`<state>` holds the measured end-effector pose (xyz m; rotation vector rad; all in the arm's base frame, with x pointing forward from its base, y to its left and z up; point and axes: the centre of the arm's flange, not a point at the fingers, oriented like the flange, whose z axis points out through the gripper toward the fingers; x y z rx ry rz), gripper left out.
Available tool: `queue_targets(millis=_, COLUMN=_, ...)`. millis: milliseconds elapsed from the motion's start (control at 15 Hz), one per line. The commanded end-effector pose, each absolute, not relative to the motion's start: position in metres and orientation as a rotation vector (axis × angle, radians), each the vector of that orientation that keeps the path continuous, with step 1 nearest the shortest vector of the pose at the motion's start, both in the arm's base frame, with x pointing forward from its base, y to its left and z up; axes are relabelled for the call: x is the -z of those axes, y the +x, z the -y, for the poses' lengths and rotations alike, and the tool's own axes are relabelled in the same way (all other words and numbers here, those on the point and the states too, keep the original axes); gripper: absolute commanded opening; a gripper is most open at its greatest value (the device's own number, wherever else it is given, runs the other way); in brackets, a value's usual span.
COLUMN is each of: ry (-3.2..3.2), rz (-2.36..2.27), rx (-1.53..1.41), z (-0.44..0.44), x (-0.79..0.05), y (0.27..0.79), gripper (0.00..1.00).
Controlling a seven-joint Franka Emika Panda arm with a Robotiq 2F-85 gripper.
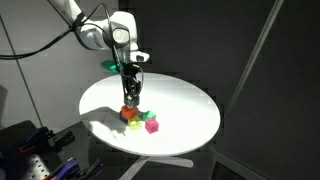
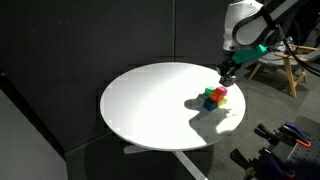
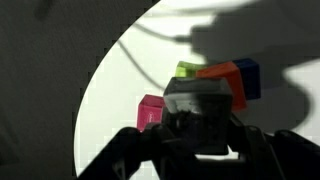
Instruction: Pick up the gray block and put it on the left side of the stacked blocks on the table, move the gray block a little to the right
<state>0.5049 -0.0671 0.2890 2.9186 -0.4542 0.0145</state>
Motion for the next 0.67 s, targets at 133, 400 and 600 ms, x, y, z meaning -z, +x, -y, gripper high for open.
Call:
queue_targets(millis=133, ry=2.935, rz=0.391, rx=-0.051, z=0.046, x=-0.299, y=0.485, gripper=0.26)
queue_targets(millis=400, ry=2.938, rz=0.389, rx=-0.054, z=0.027, x=-0.298, y=0.483, gripper=0.26)
queue_targets(millis=600, ry=2.939, rz=0.434, rx=-0.062, z=0.014, x=-0.297, y=0.488, gripper=0.26)
